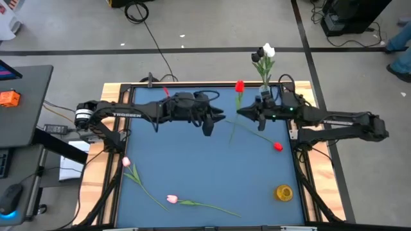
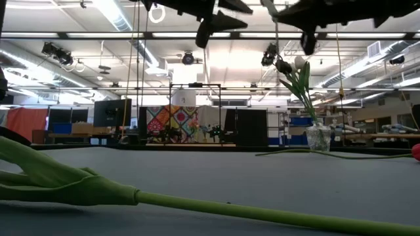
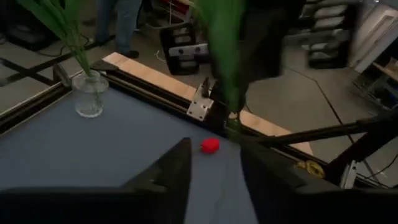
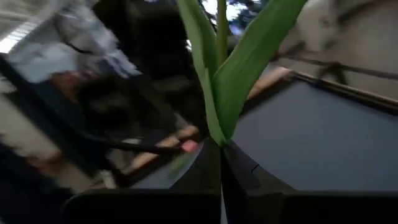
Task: Sort flowers into vase by color
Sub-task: Put the left red tulip into the yellow vase
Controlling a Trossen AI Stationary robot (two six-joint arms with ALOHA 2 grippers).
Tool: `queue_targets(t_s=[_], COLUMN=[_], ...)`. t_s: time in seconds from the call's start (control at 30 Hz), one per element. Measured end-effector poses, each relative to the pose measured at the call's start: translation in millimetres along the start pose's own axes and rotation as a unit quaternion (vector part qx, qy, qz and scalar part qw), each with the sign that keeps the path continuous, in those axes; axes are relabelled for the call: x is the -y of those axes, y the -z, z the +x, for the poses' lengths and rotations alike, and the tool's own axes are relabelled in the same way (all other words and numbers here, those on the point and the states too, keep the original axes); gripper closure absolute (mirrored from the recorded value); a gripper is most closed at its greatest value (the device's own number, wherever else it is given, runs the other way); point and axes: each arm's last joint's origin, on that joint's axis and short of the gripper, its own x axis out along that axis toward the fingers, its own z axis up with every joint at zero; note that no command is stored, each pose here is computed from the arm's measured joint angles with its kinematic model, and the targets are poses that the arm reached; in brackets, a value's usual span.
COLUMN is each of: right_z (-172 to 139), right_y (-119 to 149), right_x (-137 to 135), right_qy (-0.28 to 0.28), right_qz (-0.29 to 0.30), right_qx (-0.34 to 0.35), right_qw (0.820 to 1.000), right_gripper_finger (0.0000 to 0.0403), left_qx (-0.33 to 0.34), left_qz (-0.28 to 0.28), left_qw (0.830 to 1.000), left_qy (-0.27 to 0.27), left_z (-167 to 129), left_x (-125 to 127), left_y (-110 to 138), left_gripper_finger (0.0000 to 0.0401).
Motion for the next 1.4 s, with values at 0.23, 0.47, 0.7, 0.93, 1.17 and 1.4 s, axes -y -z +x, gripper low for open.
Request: queue_targets(t_s=[0.23, 0.47, 0.7, 0.93, 1.17, 1.4], right_z=[-35.8, -66.6, -93.1, -114.0, -123.8, -137.1], right_y=[5.1, 14.7, 20.4, 27.0, 29.3, 24.1], right_x=[-3.0, -5.8, -9.2, -7.9, -8.9, -16.5], right_qy=[0.083, 0.115, 0.12, 0.125, 0.097, 0.059], right_qz=[-0.001, -0.015, -0.009, -0.003, 0.007, 0.015], right_qx=[-0.021, -0.058, -0.064, -0.08, -0.09, -0.127], right_qw=[0.996, 0.992, 0.991, 0.989, 0.991, 0.99], right_gripper_finger=[0.0402, 0.0402, 0.0403, 0.0403, 0.0403, 0.0403], left_qx=[0.076, 0.14, 0.153, 0.153, 0.153, 0.153], left_qz=[0.023, 0.078, 0.091, 0.091, 0.091, 0.089], left_qw=[0.997, 0.987, 0.984, 0.984, 0.984, 0.984], left_qy=[-0.006, -0.004, -0.011, -0.014, -0.014, -0.014], left_z=[-23.1, -45.4, -52.7, -52.6, -52.5, -52.5], left_x=[-9.3, -15.4, -22.9, -24.8, -25.0, -24.9], left_y=[-40.6, -86.1, -103.5, -103.7, -103.6, -103.5], left_gripper_finger=[0.0181, 0.0162, 0.0161, 0.0161, 0.0161, 0.0161])
